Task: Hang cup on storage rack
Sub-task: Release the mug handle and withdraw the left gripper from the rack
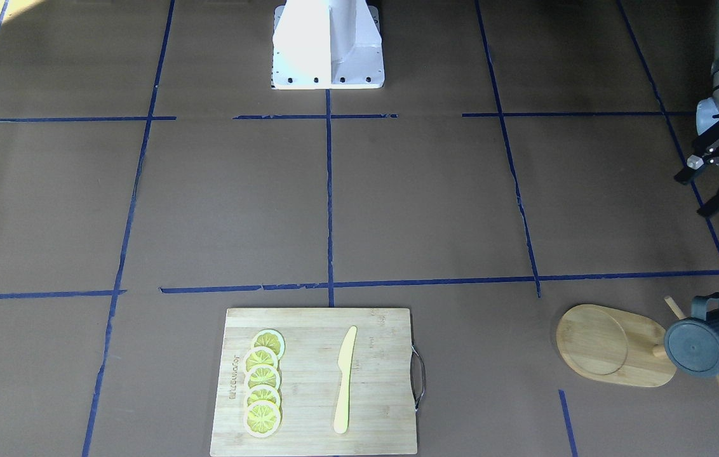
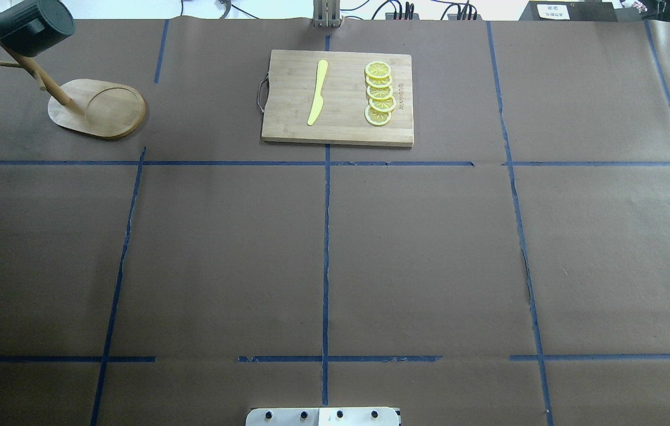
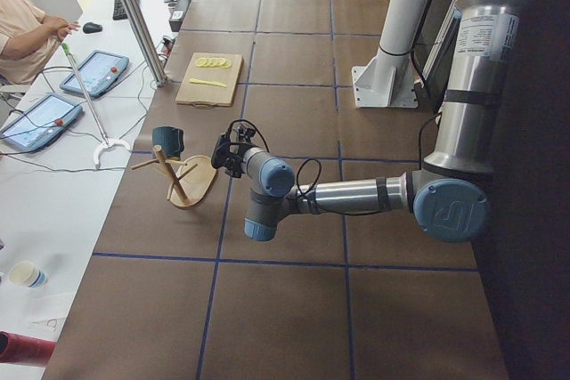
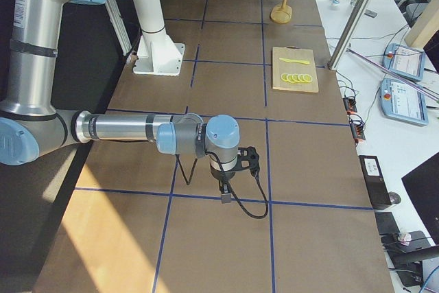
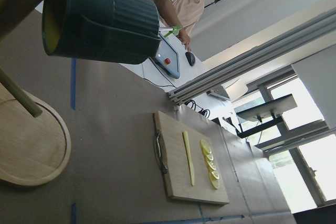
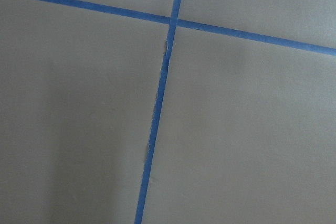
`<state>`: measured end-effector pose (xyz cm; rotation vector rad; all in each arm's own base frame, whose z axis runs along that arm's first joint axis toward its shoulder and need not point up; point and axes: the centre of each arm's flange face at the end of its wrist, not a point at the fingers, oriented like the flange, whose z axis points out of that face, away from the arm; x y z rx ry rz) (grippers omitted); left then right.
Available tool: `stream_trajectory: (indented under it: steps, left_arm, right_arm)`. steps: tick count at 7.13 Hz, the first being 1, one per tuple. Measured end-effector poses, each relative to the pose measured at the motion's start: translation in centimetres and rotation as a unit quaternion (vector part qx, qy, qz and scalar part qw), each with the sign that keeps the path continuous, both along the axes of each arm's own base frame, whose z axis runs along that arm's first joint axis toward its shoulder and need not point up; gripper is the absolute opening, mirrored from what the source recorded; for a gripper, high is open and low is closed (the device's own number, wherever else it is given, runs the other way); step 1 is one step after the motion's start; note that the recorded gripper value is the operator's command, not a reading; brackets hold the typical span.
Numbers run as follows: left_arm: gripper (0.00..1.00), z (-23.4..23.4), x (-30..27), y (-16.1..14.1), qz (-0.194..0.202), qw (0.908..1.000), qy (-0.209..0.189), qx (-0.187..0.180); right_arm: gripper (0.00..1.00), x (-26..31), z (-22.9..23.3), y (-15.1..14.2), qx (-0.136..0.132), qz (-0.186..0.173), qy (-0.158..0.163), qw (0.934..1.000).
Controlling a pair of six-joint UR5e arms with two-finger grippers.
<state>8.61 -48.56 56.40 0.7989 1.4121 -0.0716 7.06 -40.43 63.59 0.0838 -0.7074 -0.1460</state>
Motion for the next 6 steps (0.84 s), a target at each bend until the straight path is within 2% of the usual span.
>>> stream_trajectory:
  steps: [1, 2, 3, 4, 5, 6]
  left_arm:
    - [1.0, 2.0, -1.6, -0.3, -0.011, 0.9946, -0.092, 0.046]
    - [1.0, 3.9, -3.6, -0.7, -0.017, 0.9813, -0.174, 0.08]
    - [1.0, 5.5, -5.6, -1.4, -0.013, 0.9623, -0.251, 0.105]
    - [1.0, 6.9, -7.3, -2.2, -0.001, 0.9408, -0.316, 0.122]
    - [1.0, 8.0, -9.2, -3.0, 0.009, 0.9126, -0.384, 0.14]
    - [1.0, 8.3, -11.2, -4.0, 0.01, 0.8717, -0.465, 0.155]
  right_arm:
    - [1.0, 0.0, 0.1, 0.0, -0.001, 0.0, 0.0, 1.0]
    - [1.0, 0.0, 0.1, 0.0, -0.002, 0.0, 0.0, 1.0]
    - [1.0, 0.0, 0.2, 0.0, -0.002, 0.0, 0.0, 1.0]
    - [1.0, 0.0, 0.2, 0.0, -0.002, -0.001, 0.0, 1.0]
    - [1.0, 0.0, 0.2, 0.0, -0.002, 0.0, 0.0, 1.0]
    - [1.0, 0.0, 0.2, 0.0, -0.001, -0.001, 0.0, 1.0]
